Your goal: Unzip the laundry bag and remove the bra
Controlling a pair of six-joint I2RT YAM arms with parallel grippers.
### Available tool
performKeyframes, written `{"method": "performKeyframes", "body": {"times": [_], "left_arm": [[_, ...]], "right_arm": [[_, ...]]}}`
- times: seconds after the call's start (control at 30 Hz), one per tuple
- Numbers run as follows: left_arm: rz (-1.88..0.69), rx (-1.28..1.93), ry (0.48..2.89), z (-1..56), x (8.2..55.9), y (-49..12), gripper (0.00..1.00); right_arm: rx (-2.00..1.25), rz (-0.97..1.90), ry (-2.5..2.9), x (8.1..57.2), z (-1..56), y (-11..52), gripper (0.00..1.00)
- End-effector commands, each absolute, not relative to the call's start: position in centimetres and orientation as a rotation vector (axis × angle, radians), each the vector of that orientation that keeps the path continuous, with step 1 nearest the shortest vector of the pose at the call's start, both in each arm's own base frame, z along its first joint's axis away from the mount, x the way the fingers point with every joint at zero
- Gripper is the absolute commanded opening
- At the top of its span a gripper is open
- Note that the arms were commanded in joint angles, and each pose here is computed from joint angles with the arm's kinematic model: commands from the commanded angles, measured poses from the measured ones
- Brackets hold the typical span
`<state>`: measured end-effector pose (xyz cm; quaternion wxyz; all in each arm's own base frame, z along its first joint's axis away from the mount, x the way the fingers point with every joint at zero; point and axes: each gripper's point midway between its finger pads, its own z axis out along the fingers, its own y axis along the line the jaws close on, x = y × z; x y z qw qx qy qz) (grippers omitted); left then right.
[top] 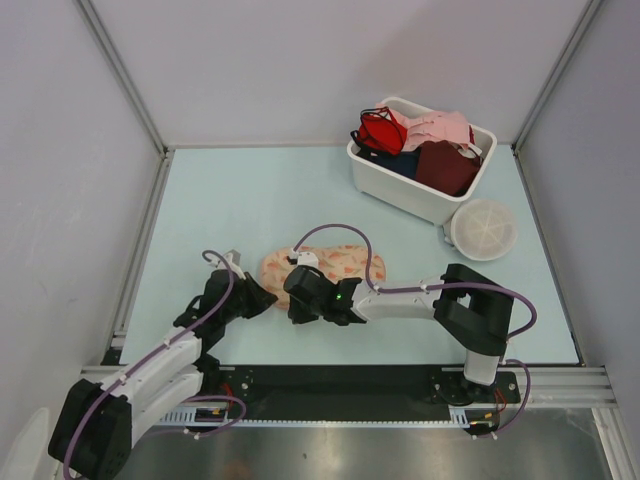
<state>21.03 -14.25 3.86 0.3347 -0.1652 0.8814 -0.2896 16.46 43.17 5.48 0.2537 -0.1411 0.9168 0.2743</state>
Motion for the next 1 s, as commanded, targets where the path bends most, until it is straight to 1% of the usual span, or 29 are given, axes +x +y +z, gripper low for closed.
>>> {"method": "performKeyframes", "body": {"times": [0.0,0.07,0.47,0.97], "left_arm": [[-0.745,-0.419,2.256,4.9,22.3,-14.3,0.03],[-0.740,-0.417,2.255,5.1,22.5,-14.3,0.00],[-0.694,-0.420,2.253,5.1,22.9,-13.8,0.00],[-0.629,-0.417,2.246,5.3,23.5,-12.9,0.00]], "right_arm": [[-0.390,0.758,2.456,16.8,6.8,43.9,0.00],[-0.389,0.754,2.461,16.8,6.7,43.8,0.00],[-0.360,0.725,2.451,17.0,6.9,42.8,0.00],[-0.221,0.603,2.463,18.4,6.1,37.7,0.00]]}}
